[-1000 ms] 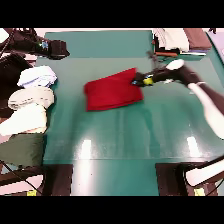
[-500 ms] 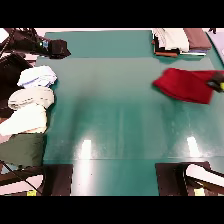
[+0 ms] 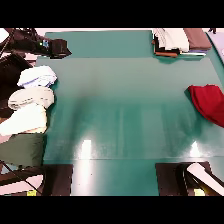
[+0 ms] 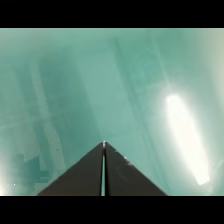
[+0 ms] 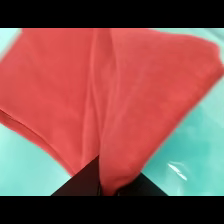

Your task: Fold the shirts.

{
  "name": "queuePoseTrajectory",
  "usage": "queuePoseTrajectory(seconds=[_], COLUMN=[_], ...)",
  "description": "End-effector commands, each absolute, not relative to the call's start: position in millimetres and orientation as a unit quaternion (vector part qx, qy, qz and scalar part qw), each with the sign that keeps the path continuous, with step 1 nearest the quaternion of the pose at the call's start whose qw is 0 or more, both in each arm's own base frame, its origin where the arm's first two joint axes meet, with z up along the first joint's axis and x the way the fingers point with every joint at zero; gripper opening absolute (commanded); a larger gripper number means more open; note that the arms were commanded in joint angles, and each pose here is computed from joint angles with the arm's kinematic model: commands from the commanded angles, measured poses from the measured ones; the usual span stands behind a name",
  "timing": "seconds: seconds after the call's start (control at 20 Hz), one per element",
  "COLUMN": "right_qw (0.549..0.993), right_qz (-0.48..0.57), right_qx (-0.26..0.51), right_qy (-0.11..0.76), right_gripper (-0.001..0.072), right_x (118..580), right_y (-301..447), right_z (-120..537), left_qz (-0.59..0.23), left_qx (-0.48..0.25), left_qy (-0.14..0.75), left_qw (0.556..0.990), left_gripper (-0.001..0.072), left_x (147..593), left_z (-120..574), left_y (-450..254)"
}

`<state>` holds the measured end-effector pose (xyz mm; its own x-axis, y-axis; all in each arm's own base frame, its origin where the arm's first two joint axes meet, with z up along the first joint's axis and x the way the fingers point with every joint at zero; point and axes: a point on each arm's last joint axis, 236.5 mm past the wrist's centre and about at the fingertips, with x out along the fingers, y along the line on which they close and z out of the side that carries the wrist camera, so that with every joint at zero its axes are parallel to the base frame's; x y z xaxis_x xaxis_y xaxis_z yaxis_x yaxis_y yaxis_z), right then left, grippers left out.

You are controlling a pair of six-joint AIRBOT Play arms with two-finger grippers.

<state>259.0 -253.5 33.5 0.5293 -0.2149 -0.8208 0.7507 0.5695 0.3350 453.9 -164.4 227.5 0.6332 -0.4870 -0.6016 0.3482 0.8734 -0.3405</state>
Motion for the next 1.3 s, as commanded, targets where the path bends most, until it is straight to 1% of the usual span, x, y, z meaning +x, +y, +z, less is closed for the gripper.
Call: queuePoseTrajectory(seconds=[0.0, 0.05, 0.1, 0.2, 0.25, 0.35, 0.4, 0.5, 0.55, 0.65, 0.75, 0.8, 0.85, 0.95, 1.1, 1.15, 1.2, 1.25], right_qw=[0.780, 0.780, 0.779, 0.767, 0.758, 0.744, 0.739, 0.750, 0.765, 0.804, 0.840, 0.851, 0.860, 0.871, 0.875, 0.877, 0.880, 0.881], right_qz=[-0.289, -0.274, -0.261, -0.262, -0.270, -0.295, -0.316, -0.335, -0.327, -0.283, -0.207, -0.170, -0.133, -0.060, 0.039, 0.071, 0.099, 0.124], right_qx=[0.325, 0.316, 0.301, 0.245, 0.216, 0.173, 0.164, 0.175, 0.187, 0.221, 0.248, 0.250, 0.244, 0.206, 0.150, 0.132, 0.111, 0.095], right_qy=[0.450, 0.465, 0.485, 0.532, 0.554, 0.574, 0.571, 0.543, 0.523, 0.474, 0.436, 0.429, 0.427, 0.441, 0.459, 0.456, 0.452, 0.447], right_gripper=[0.0018, 0.0019, 0.0069, 0.0511, 0.0557, 0.0557, 0.0557, 0.0557, 0.0557, 0.0556, 0.0556, 0.0556, 0.0556, 0.0556, 0.0551, 0.0410, 0.0178, 0.0021], right_x=[247.1, 250.7, 251.6, 237.4, 227.0, 210.9, 205.2, 210.2, 221.6, 254.3, 292.1, 305.8, 317.5, 332.9, 342.0, 344.1, 344.7, 344.7], right_y=[-225.7, -214.6, -204.7, -202.9, -208.3, -225.8, -236.7, -247.6, -244.1, -222.0, -175.6, -151.1, -125.6, -69.9, 7.3, 32.0, 51.9, 70.2], right_z=[12.2, 10.3, 7.7, 1.6, 3.6, 22.5, 37.7, 68.5, 82.8, 106.1, 125.9, 133.2, 138.9, 142.6, 143.0, 145.3, 147.5, 149.8], left_qz=[-0.234, -0.235, -0.235, -0.235, -0.235, -0.237, -0.238, -0.242, -0.243, -0.245, -0.245, -0.245, -0.244, -0.243, -0.240, -0.238, -0.237, -0.236], left_qx=[-0.096, -0.095, -0.095, -0.094, -0.094, -0.096, -0.098, -0.102, -0.104, -0.110, -0.113, -0.113, -0.114, -0.115, -0.119, -0.120, -0.122, -0.123], left_qy=[0.359, 0.359, 0.359, 0.359, 0.360, 0.359, 0.359, 0.359, 0.359, 0.355, 0.356, 0.354, 0.352, 0.345, 0.330, 0.325, 0.319, 0.311], left_qw=[0.898, 0.898, 0.898, 0.898, 0.898, 0.898, 0.897, 0.896, 0.895, 0.895, 0.895, 0.896, 0.896, 0.899, 0.905, 0.907, 0.910, 0.912], left_gripper=[0.0022, 0.0022, 0.0023, 0.0023, 0.0023, 0.0023, 0.0023, 0.0023, 0.0023, 0.0023, 0.0023, 0.0023, 0.0023, 0.0024, 0.0024, 0.0023, 0.0024, 0.0023], left_x=[453.6, 453.5, 453.5, 453.4, 453.1, 453.0, 452.9, 451.9, 451.8, 452.3, 452.0, 452.9, 453.5, 456.1, 461.5, 463.5, 465.6, 468.2], left_z=[228.0, 228.0, 228.0, 227.9, 227.6, 228.2, 228.7, 229.5, 230.1, 232.2, 232.6, 233.4, 234.0, 236.6, 242.1, 244.3, 246.6, 249.5], left_y=[-165.0, -165.1, -165.1, -165.1, -165.1, -165.9, -166.8, -168.9, -169.7, -171.5, -171.8, -171.8, -171.6, -171.2, -170.3, -169.9, -169.5, -169.0])
